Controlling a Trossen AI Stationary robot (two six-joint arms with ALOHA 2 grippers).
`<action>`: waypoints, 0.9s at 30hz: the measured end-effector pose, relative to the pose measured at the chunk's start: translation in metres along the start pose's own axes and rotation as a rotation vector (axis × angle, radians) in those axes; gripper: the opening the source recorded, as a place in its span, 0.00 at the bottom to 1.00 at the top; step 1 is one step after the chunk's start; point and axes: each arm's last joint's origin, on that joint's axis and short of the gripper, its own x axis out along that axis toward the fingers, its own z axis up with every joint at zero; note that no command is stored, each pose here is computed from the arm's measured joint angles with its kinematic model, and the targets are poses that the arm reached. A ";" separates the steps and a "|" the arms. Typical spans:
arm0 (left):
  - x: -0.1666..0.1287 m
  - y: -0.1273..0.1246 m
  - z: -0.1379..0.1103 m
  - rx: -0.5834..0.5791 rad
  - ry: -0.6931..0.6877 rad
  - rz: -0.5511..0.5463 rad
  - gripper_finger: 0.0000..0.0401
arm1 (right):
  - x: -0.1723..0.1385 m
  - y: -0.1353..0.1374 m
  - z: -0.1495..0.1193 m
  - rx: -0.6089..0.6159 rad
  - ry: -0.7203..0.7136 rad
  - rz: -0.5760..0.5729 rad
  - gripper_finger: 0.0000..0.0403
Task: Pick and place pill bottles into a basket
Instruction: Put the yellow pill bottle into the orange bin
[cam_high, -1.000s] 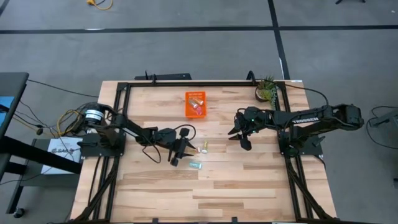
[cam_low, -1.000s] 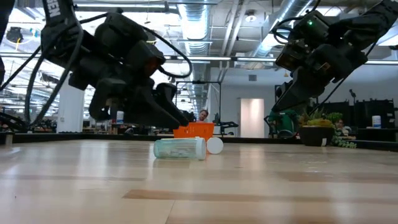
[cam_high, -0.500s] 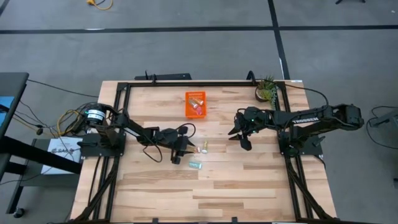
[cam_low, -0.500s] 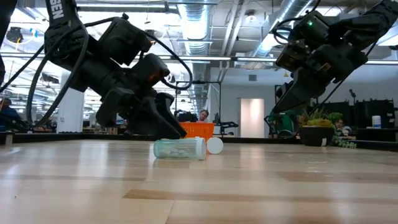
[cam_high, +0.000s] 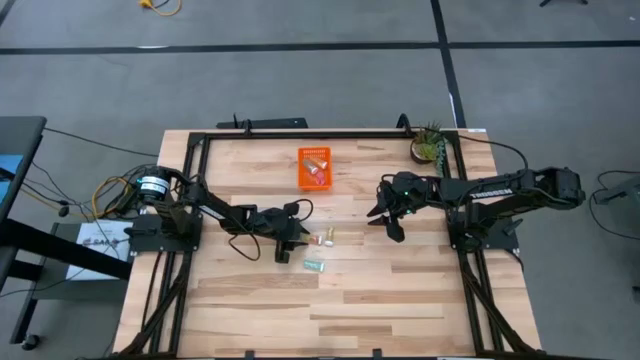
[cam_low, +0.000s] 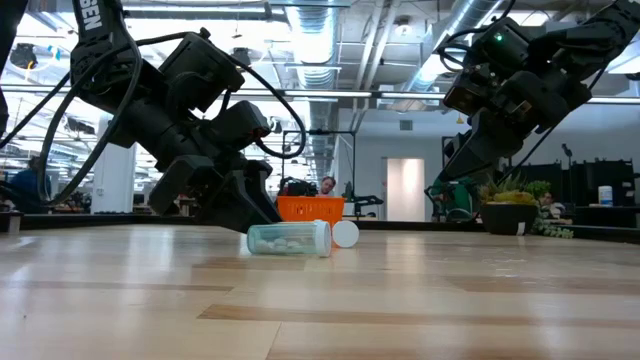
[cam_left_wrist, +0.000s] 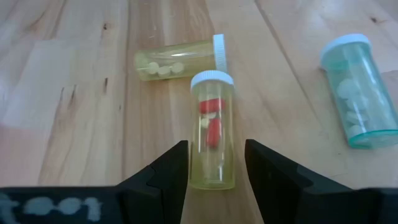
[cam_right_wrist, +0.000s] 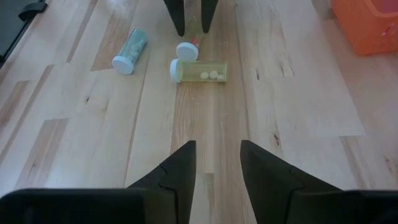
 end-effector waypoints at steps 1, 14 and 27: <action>0.000 0.000 0.000 0.000 0.000 0.001 0.37 | 0.000 0.000 0.000 0.000 0.000 0.000 0.29; 0.000 0.001 0.000 0.032 -0.006 0.005 0.35 | 0.000 0.000 0.000 0.000 0.001 0.000 0.29; 0.000 0.001 0.002 0.046 -0.018 0.008 0.19 | 0.000 0.000 -0.001 0.010 0.007 0.000 0.29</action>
